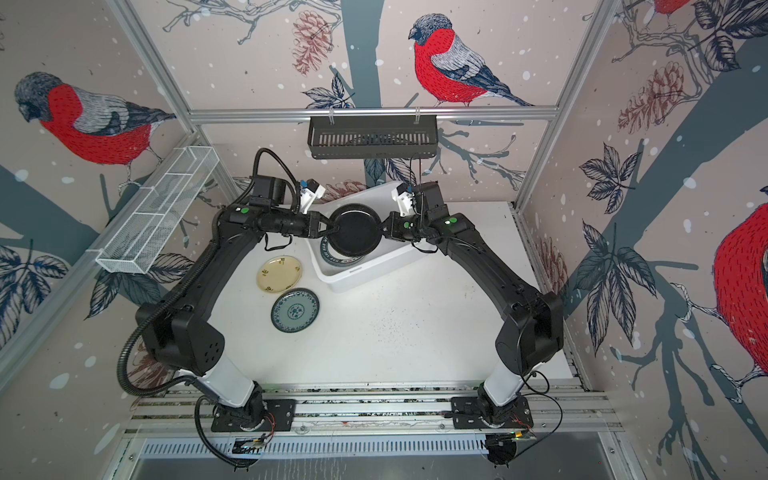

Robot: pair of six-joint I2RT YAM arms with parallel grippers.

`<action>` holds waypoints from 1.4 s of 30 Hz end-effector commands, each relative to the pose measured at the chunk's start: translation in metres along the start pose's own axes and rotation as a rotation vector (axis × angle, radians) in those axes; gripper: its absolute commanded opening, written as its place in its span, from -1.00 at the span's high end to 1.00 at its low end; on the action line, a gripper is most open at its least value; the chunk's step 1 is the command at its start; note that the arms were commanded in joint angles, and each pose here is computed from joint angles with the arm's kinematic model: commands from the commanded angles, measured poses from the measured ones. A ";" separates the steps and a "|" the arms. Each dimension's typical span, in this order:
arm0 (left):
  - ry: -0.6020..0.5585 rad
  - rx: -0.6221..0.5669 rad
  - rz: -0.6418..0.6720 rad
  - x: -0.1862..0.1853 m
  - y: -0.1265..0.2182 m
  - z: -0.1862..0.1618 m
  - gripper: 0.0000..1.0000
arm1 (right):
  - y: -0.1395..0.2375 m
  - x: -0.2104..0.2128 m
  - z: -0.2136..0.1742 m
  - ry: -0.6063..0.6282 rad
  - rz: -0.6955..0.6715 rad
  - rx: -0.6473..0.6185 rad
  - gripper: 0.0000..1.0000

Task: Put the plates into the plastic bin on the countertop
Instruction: 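Grasp the black plate's rim with the left gripper and open the right gripper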

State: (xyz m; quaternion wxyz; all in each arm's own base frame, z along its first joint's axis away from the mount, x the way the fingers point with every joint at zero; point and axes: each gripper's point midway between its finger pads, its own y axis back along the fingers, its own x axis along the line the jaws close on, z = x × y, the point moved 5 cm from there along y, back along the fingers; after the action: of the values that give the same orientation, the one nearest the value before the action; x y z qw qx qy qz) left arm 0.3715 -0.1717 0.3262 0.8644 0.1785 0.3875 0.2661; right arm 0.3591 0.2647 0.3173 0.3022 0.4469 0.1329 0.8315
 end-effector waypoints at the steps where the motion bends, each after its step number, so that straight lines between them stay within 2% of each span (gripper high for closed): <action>1: -0.028 -0.003 -0.053 -0.007 0.001 0.003 0.61 | 0.000 -0.004 0.006 0.019 -0.048 -0.040 0.91; 9: -0.026 -0.006 -0.045 -0.005 0.000 0.006 0.72 | 0.000 -0.006 0.008 0.023 -0.066 -0.051 0.90; 12: -0.025 -0.007 -0.045 -0.005 0.000 0.008 0.89 | -0.003 -0.008 0.008 0.024 -0.067 -0.049 0.86; 14: -0.025 -0.009 -0.044 -0.004 0.000 0.009 0.92 | -0.005 -0.008 0.008 0.023 -0.067 -0.048 0.82; 17: -0.029 -0.014 -0.038 -0.004 0.001 0.011 1.00 | -0.007 -0.010 0.008 0.019 -0.069 -0.049 0.62; 20: -0.038 -0.022 -0.024 -0.004 0.001 0.015 1.00 | -0.009 -0.011 0.008 0.017 -0.076 -0.050 0.52; 23: -0.055 -0.033 0.001 -0.001 0.003 0.021 1.00 | -0.006 -0.015 0.012 0.007 -0.103 -0.070 0.22; 27: -0.089 -0.055 0.049 0.008 0.005 0.035 1.00 | 0.011 -0.022 0.019 -0.023 -0.139 -0.133 0.07; 33: -0.165 -0.110 0.102 0.019 -0.001 0.067 1.00 | 0.053 -0.039 0.022 -0.107 -0.169 -0.240 0.05; 37: -0.166 -0.135 0.094 0.035 -0.020 0.084 1.00 | 0.077 -0.050 0.015 -0.165 -0.203 -0.280 0.05; 42: -0.102 -0.126 0.064 0.056 -0.057 0.088 1.00 | 0.104 -0.056 -0.001 -0.218 -0.271 -0.315 0.05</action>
State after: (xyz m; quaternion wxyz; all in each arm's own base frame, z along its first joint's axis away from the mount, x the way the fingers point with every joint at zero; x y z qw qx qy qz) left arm 0.4768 -0.1815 0.3210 0.8769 0.1716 0.3193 0.3156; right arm 0.3481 0.1597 0.3299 0.4634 0.4556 0.0370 0.7591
